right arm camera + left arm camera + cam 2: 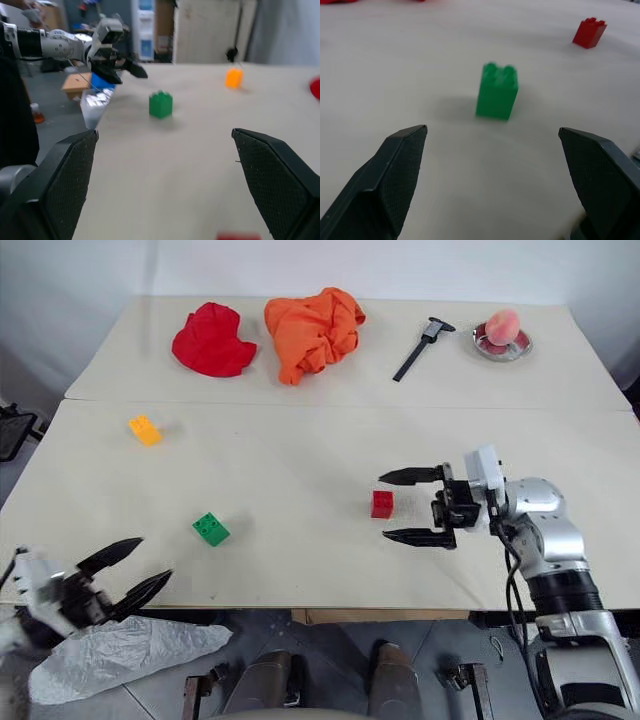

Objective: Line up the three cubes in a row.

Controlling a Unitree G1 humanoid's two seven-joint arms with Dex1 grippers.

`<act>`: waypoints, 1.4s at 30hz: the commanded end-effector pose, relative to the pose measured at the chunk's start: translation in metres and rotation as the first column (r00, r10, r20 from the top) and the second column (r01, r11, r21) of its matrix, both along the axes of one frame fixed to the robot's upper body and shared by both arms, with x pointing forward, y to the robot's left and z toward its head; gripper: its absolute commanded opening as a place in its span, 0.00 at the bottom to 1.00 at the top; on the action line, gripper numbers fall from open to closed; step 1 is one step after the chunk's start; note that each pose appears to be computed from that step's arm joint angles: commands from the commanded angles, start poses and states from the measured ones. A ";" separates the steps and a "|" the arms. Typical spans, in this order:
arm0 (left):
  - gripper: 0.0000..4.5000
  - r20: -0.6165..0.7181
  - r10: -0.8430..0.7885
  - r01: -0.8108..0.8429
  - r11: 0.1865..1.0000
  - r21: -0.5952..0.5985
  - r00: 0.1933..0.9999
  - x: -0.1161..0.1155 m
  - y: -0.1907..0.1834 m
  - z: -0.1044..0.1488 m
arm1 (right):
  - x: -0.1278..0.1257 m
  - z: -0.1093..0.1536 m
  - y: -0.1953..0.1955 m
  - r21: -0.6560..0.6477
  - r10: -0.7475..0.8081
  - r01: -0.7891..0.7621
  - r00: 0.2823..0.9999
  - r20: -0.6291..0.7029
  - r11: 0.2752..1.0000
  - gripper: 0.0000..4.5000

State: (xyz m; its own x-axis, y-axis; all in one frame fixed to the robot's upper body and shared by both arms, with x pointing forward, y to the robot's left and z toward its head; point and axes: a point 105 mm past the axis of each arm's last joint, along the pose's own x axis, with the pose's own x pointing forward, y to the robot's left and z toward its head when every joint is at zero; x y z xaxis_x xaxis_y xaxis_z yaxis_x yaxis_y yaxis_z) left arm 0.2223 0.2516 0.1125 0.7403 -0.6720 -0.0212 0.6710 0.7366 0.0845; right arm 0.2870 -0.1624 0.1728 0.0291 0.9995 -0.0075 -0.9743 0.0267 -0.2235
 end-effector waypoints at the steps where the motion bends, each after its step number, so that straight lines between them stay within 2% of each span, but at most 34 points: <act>1: 1.00 0.022 -0.009 0.009 0.999 0.036 1.000 0.016 -0.007 -0.003 | -0.008 0.004 -0.006 -0.027 0.017 -0.016 1.000 0.012 1.000 0.99; 4: 1.00 0.030 0.012 -0.014 0.999 0.047 0.999 0.036 -0.010 -0.011 | -0.012 0.000 -0.006 -0.018 -0.008 0.008 1.000 0.006 1.000 0.99; 7: 1.00 0.028 -0.003 0.002 0.998 0.063 1.000 0.042 -0.015 -0.015 | -0.017 -0.005 -0.007 -0.015 -0.025 0.025 1.000 0.001 1.000 0.99; 8: 0.91 0.040 -0.006 0.003 0.998 0.062 0.999 0.043 -0.016 -0.014 | -0.017 -0.006 -0.008 -0.013 -0.034 0.034 0.999 0.000 0.999 1.00; 9: 0.88 0.044 -0.020 0.017 0.998 0.068 0.999 0.044 -0.017 -0.013 | -0.019 -0.009 -0.009 -0.015 -0.042 0.042 0.999 -0.004 0.999 1.00; 17: 0.35 -0.008 -0.176 0.176 0.979 0.101 0.984 0.049 -0.025 -0.012 | -0.027 -0.025 -0.019 -0.007 -0.129 0.129 0.991 -0.023 0.992 1.00; 18: 0.32 -0.006 -0.202 0.202 0.974 0.105 0.979 0.051 -0.026 -0.010 | -0.028 -0.026 -0.020 -0.005 -0.138 0.138 0.990 -0.026 0.990 1.00; 21: 0.33 0.011 -0.314 0.309 0.940 0.147 0.949 0.058 -0.033 -0.001 | -0.032 -0.028 -0.023 -0.007 -0.163 0.163 0.986 -0.032 0.987 1.00; 23: 0.33 0.046 -0.474 0.462 0.873 0.157 0.879 0.075 -0.053 0.023 | -0.037 -0.030 -0.032 -0.007 -0.212 0.212 0.976 -0.041 0.977 1.00; 25: 0.33 0.056 -0.566 0.550 0.816 0.181 0.822 0.089 -0.069 0.036 | -0.040 -0.031 -0.038 -0.006 -0.246 0.246 0.968 -0.044 0.969 1.00; 29: 0.33 0.010 -0.655 0.630 0.731 0.264 0.756 0.117 -0.105 0.036 | -0.042 -0.033 -0.043 -0.006 -0.291 0.291 0.956 -0.039 0.957 1.00; 31: 0.33 0.000 -0.685 0.659 0.702 0.271 0.729 0.136 -0.140 0.041 | -0.044 -0.031 -0.045 0.000 -0.318 0.318 0.948 -0.027 0.948 1.00; 33: 0.33 -0.009 -0.697 0.669 0.685 0.288 0.717 0.145 -0.157 0.044 | -0.044 -0.030 -0.045 0.004 -0.332 0.333 0.943 -0.020 0.943 1.00; 37: 0.33 -0.040 -0.719 0.695 0.656 0.294 0.694 0.155 -0.197 0.043 | -0.049 -0.032 -0.047 0.011 -0.375 0.375 0.927 -0.020 0.927 1.00; 42: 0.33 -0.078 -0.728 0.707 0.626 0.329 0.681 0.156 -0.215 0.039 | -0.052 -0.033 -0.044 0.023 -0.392 0.393 0.920 -0.017 0.919 1.00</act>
